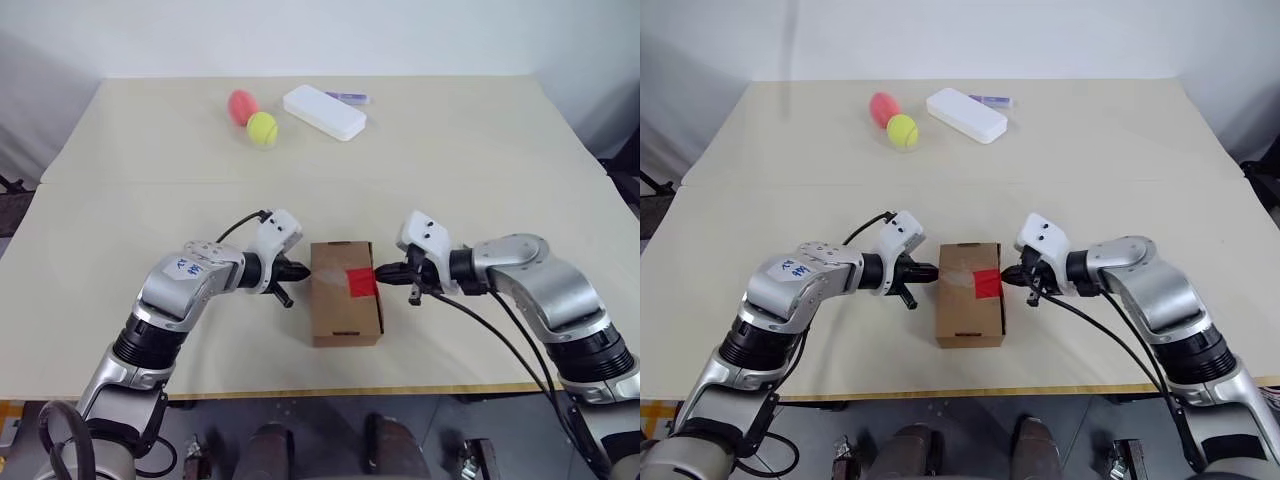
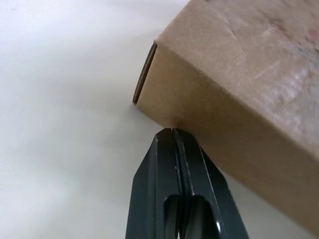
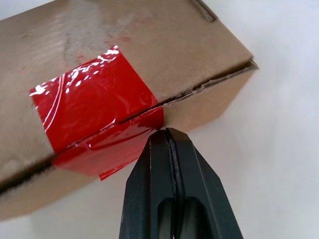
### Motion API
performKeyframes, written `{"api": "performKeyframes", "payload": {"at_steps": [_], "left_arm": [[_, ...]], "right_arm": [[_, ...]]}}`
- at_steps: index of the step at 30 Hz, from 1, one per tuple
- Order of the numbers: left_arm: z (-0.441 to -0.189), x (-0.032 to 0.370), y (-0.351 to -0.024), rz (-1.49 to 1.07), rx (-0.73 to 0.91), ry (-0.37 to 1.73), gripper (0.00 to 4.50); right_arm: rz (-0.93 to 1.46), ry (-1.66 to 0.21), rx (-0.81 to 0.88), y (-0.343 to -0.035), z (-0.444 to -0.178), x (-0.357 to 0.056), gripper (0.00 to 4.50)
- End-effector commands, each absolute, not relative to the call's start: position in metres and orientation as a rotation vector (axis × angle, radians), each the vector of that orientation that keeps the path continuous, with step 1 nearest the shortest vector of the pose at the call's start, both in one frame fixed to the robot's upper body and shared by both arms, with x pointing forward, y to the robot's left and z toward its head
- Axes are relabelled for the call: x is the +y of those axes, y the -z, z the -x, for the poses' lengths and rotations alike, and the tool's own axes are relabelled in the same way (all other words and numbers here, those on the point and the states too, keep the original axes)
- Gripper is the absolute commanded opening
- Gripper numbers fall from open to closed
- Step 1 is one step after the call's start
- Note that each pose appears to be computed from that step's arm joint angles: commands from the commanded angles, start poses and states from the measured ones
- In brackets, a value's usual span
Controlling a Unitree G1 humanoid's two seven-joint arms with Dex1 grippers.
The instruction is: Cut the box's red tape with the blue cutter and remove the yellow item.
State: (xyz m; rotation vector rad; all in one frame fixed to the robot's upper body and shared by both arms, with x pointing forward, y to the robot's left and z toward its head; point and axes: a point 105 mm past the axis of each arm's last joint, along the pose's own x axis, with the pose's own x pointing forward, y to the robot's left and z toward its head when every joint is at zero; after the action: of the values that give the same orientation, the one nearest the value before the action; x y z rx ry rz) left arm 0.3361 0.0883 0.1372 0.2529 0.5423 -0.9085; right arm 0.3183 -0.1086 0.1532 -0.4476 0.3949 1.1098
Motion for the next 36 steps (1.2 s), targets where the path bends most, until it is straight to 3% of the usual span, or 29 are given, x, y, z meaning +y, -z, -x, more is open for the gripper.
{"api": "performKeyframes", "payload": {"at_steps": [1,6,12,14,18,25,36], "left_arm": [[-0.338,0.085,-0.150,-0.272,0.489,0.927,0.00],[-0.344,0.091,-0.152,-0.275,0.498,0.905,0.00],[-0.333,0.107,-0.171,-0.201,0.515,0.997,0.00],[-0.328,0.108,-0.182,-0.182,0.499,1.046,0.00],[-0.325,0.105,-0.201,-0.164,0.461,1.118,0.00],[-0.320,0.079,-0.211,-0.158,0.446,1.229,0.00],[-0.312,0.056,-0.174,-0.302,0.522,1.312,0.00]], "right_arm": [[0.453,-1.110,0.348,-0.157,-0.318,-0.099,0.01],[0.482,-1.046,0.327,-0.159,-0.327,-0.099,0.01],[0.530,-0.845,0.283,-0.188,-0.336,-0.151,0.17],[0.518,-0.810,0.246,-0.204,-0.336,-0.156,0.63],[0.447,-0.818,0.177,-0.227,-0.331,-0.147,2.01],[0.371,-0.886,0.199,-0.213,-0.322,-0.122,4.40],[0.404,-0.893,0.297,-0.172,-0.327,-0.122,4.47]]}}
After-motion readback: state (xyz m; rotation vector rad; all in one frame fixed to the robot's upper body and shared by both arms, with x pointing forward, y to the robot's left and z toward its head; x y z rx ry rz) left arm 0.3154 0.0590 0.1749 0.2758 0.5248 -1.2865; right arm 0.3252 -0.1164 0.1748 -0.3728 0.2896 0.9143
